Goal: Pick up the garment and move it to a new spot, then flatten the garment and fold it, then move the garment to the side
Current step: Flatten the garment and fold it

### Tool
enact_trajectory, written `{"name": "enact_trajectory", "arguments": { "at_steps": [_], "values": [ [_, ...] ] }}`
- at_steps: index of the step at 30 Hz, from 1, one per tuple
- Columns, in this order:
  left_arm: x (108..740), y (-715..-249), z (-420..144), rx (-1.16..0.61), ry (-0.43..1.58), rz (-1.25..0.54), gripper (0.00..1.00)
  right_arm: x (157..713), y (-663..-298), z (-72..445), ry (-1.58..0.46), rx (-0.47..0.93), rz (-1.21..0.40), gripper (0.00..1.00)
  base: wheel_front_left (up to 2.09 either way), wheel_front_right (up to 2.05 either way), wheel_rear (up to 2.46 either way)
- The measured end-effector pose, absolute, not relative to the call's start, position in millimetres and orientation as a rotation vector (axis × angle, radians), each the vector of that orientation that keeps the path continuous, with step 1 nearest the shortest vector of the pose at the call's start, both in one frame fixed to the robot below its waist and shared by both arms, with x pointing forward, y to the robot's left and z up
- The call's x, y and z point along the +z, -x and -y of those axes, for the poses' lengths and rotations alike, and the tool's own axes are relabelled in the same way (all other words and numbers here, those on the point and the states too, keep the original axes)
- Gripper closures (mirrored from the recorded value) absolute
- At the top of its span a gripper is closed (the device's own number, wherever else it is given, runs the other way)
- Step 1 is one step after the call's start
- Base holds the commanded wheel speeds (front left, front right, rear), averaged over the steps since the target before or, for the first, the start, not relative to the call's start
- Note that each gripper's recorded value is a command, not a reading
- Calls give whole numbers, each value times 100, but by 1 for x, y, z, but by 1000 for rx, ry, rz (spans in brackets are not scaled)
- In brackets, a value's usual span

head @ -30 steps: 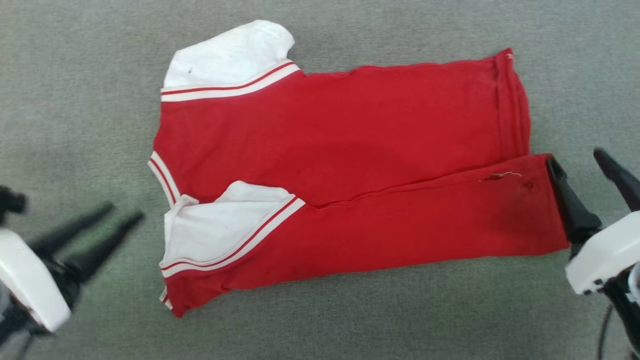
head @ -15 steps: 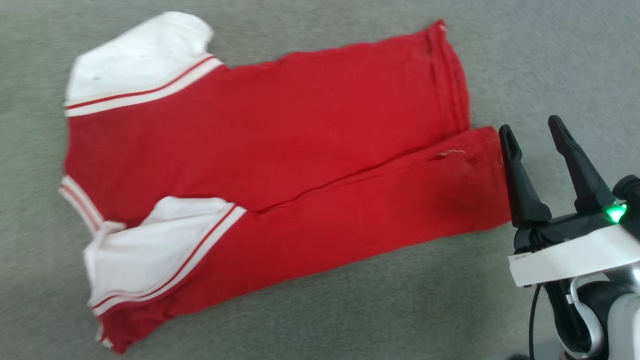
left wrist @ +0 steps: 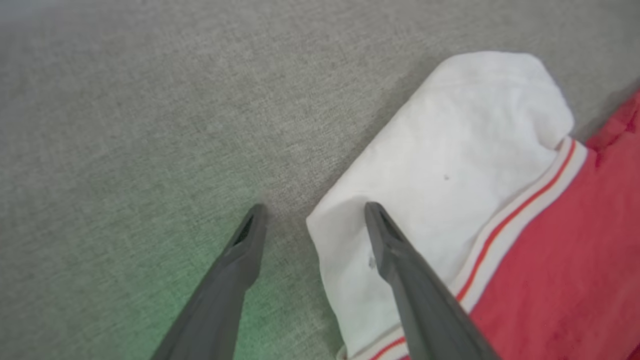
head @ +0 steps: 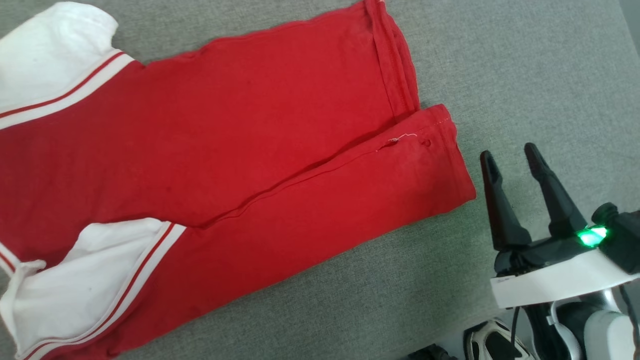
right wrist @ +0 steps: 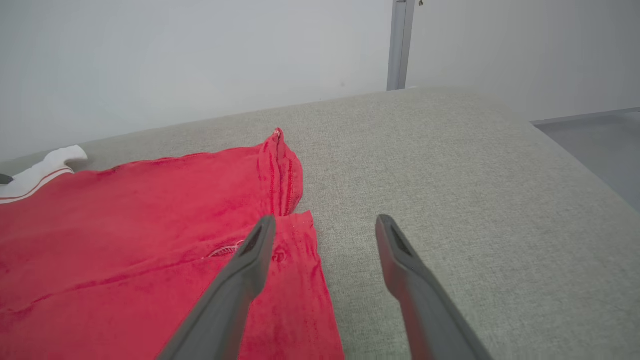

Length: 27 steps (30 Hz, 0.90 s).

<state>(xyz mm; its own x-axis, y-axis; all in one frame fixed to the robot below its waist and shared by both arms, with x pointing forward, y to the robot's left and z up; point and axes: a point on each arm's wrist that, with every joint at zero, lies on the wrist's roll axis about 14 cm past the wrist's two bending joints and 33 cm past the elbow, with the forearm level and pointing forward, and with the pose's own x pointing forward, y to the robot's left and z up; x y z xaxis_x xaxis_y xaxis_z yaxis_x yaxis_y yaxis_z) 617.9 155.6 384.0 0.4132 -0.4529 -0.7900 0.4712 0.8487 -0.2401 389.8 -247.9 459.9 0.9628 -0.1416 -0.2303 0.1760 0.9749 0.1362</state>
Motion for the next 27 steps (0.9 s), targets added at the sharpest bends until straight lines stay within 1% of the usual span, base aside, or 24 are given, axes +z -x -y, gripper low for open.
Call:
{"name": "enact_trajectory", "arguments": {
  "at_steps": [5, 6, 7, 8, 13, 14, 21, 27],
  "values": [
    [377, -611, -141, -633, 31, -1078, 0, 452, -388, 248, -164, -167, -239, 0, 0, 0, 0],
    [378, -611, -139, -640, 34, -1082, 26, 450, -388, 247, -166, -165, -244, 0, 0, 0, 0],
    [378, -610, -138, -648, 28, -1083, 56, 449, -390, 246, -166, -161, -248, 0, 0, 0, 0],
    [377, -610, -137, -651, 24, -1081, 100, 448, -393, 243, -162, -149, -253, 0, 0, 0, 0],
    [375, -610, -136, -654, 35, -1067, 100, 446, -425, 222, -137, -51, -300, 0, 0, 0, 0],
    [375, -610, -136, -654, 35, -1067, 100, 446, -425, 222, -137, -51, -300, 0, 0, 0, 0],
    [380, -606, -128, -689, 39, -1034, 100, 432, -491, 198, -21, 96, -474, 0, 0, 0, 0],
    [380, -600, -132, -695, 40, -1015, 100, 412, -534, 204, 7, 114, -651, 0, 0, 0, 0]
  ]
}}
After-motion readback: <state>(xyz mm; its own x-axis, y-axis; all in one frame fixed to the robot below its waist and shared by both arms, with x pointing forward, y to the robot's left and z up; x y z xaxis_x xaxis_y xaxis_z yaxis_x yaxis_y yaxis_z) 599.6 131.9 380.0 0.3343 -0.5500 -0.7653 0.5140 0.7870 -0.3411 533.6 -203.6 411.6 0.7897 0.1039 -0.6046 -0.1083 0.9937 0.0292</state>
